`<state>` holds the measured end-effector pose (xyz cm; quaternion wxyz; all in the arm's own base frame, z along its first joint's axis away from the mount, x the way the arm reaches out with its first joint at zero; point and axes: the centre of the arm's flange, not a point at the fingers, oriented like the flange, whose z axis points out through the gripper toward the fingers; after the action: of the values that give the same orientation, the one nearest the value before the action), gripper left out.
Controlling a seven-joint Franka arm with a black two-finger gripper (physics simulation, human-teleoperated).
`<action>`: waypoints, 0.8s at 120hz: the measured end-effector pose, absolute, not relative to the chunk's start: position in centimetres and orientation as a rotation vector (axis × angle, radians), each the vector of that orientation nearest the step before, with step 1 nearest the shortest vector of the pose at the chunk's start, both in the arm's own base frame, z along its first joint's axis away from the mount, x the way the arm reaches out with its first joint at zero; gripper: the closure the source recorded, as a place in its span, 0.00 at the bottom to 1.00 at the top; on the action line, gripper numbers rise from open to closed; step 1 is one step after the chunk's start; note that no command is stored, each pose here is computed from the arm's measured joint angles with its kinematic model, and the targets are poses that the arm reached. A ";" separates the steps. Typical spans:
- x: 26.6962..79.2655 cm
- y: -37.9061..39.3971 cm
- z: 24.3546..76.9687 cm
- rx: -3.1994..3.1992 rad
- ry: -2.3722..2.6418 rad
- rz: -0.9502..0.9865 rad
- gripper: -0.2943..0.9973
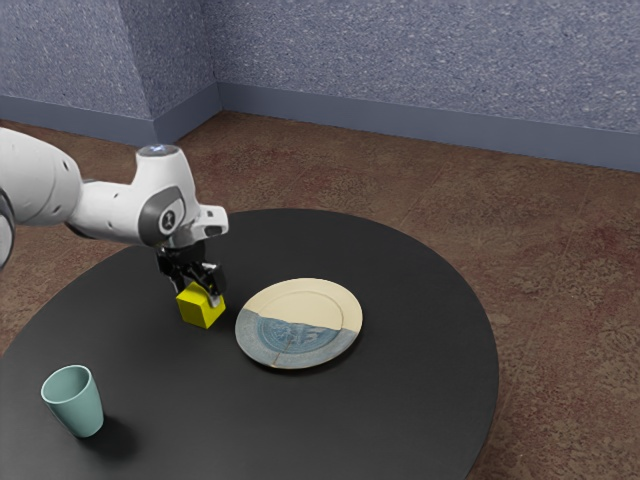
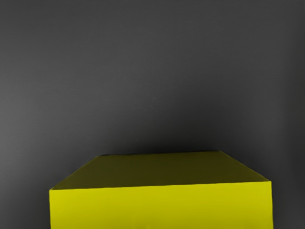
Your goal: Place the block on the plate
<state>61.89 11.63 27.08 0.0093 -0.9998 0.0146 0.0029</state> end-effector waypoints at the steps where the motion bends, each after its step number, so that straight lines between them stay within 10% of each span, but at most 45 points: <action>1: 61.9 11.6 27.1 -3.123 0.046 0.009 0.23; 66: 61.7 10.9 28.9 -3.120 0.046 -0.036 0.46; 96: 62.8 -2.0 34.6 -3.109 0.317 -0.181 0.46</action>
<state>62.80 -1.96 34.55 0.0056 -0.9932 0.1014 -0.0578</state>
